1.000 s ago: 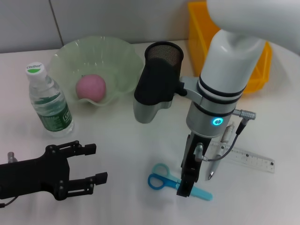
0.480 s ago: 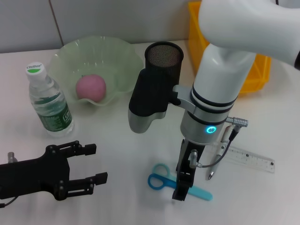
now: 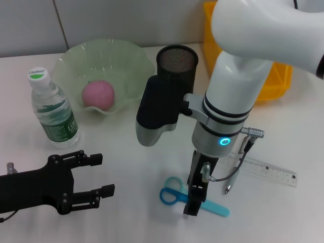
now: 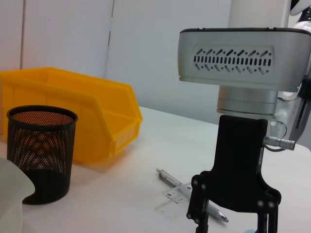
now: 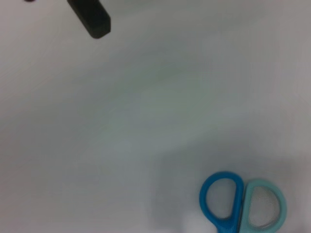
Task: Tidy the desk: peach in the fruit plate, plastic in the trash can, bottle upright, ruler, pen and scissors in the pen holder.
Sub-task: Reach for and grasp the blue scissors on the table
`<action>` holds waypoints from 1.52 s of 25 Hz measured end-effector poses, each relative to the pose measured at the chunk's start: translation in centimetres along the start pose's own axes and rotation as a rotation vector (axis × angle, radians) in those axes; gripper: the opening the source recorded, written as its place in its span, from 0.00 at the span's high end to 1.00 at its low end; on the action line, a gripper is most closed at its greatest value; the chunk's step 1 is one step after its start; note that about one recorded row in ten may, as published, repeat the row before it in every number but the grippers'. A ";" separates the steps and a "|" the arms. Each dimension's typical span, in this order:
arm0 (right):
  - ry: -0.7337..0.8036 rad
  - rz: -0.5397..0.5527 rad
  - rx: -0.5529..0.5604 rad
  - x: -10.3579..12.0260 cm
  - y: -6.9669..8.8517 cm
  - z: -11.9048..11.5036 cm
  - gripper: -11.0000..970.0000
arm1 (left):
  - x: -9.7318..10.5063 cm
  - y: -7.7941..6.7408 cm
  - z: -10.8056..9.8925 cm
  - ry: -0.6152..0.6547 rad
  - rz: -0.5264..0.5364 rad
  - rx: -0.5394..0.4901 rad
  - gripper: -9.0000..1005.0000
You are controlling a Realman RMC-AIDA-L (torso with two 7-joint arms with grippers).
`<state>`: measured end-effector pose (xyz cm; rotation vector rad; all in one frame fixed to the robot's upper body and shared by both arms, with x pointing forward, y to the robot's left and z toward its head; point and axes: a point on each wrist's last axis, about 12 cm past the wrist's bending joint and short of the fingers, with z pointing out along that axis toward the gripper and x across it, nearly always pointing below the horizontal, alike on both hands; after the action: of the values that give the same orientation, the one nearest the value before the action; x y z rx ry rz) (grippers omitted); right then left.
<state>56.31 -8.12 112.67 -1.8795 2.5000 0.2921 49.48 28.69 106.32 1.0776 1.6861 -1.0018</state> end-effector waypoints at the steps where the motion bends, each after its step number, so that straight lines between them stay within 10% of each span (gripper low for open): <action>1: 0.001 -0.002 0.002 0.0 0.0 0.0 0.23 | 0.0 0.0 0.0 0.000 0.000 0.000 0.22; 38: 0.010 -0.030 0.021 -0.4 0.7 0.5 0.58 | -0.1 0.2 -0.1 0.002 0.017 -0.007 0.22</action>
<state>55.69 -7.46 112.37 -1.9138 2.4684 0.2557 49.72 28.79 106.44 1.0874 1.6778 -0.9838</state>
